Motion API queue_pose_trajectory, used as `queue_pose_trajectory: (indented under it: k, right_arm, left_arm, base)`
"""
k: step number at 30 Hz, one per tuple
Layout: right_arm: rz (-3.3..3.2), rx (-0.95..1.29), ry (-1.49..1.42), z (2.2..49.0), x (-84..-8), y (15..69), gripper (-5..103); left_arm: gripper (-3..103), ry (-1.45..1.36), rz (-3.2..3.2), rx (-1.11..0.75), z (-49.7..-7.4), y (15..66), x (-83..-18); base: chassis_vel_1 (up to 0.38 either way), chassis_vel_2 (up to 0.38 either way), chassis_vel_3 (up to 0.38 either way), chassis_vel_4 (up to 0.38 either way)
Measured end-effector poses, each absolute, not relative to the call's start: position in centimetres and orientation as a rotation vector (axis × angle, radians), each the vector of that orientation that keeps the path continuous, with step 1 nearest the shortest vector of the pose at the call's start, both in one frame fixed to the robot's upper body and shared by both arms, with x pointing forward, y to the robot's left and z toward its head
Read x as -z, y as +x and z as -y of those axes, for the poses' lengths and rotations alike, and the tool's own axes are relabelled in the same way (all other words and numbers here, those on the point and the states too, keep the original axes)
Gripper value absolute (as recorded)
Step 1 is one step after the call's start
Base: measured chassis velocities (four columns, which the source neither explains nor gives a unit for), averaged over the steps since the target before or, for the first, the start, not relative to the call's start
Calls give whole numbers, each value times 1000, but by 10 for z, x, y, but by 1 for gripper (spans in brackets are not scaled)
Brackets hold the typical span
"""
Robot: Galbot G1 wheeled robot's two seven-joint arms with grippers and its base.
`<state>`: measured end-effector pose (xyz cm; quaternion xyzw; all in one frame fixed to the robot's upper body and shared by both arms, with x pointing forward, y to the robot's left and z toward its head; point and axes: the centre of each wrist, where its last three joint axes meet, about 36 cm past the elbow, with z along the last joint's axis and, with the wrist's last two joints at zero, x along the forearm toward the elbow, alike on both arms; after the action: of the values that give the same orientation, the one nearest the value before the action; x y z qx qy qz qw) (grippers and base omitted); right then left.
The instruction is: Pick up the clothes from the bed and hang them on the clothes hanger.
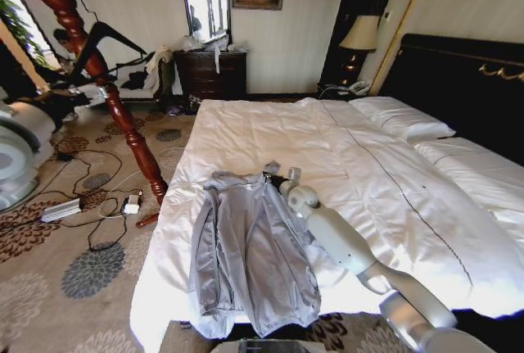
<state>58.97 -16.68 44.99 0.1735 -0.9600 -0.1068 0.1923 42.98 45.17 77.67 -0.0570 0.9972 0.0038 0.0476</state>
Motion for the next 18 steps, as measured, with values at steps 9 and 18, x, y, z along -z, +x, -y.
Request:
queue_pose_trajectory:
  k: [9,18]
  right_arm:
    - [2705,297,474,174,-452,592,0]
    - [2727,299,380,210,-454,592,0]
  left_arm:
    - [100,-176,-3025,99,-464,426,-799]
    - [100,59,-3238,87,-384,427,-676]
  base:
    - [0,0,0,0]
    - [0,0,0,0]
